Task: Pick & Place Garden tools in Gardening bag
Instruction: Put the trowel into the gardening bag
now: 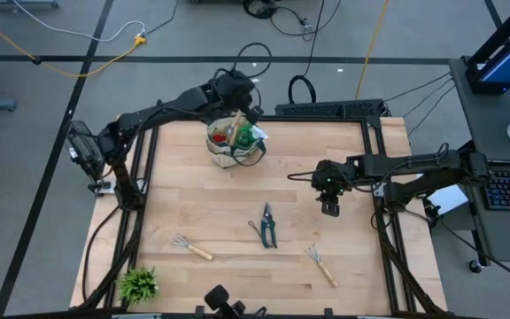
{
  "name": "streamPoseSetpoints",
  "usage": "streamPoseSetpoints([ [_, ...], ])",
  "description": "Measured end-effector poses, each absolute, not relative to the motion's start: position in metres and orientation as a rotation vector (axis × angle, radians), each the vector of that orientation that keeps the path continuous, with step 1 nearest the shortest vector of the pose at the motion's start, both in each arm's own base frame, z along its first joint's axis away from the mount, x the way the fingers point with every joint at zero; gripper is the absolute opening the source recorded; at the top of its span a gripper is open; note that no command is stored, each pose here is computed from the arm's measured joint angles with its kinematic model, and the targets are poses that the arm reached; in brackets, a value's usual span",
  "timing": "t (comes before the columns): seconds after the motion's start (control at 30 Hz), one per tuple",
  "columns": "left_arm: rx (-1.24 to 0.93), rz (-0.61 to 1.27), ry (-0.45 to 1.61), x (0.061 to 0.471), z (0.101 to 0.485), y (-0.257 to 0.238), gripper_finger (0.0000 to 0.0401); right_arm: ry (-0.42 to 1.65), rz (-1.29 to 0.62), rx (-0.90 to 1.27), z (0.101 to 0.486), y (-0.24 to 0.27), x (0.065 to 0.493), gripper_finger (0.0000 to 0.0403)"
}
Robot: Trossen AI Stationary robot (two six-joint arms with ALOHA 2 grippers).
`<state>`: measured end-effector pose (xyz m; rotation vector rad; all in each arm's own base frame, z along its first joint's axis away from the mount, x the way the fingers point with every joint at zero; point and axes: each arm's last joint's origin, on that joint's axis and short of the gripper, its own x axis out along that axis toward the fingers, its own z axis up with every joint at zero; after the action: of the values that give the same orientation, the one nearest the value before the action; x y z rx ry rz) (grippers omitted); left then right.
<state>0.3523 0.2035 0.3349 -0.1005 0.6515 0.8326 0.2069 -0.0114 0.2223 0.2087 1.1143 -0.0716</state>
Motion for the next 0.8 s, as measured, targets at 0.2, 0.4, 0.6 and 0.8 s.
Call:
streamPoseSetpoints([
  [0.2,-0.093,0.851,0.788,0.354,0.317,0.200,0.0001,1.114,-0.070,0.206,0.222,-0.011,0.207,0.0155],
  [0.4,-0.080,0.845,0.796,0.356,0.316,0.194,0.0000,1.120,-0.068,0.210,0.222,-0.011,0.207,0.0155],
  [0.6,-0.075,0.843,0.779,0.359,0.317,0.192,0.0000,1.158,-0.069,0.214,0.221,-0.011,0.203,0.0155],
  [0.8,-0.007,0.846,0.709,0.366,0.324,0.189,0.0000,1.167,-0.074,0.223,0.220,-0.011,0.202,0.0155],
])
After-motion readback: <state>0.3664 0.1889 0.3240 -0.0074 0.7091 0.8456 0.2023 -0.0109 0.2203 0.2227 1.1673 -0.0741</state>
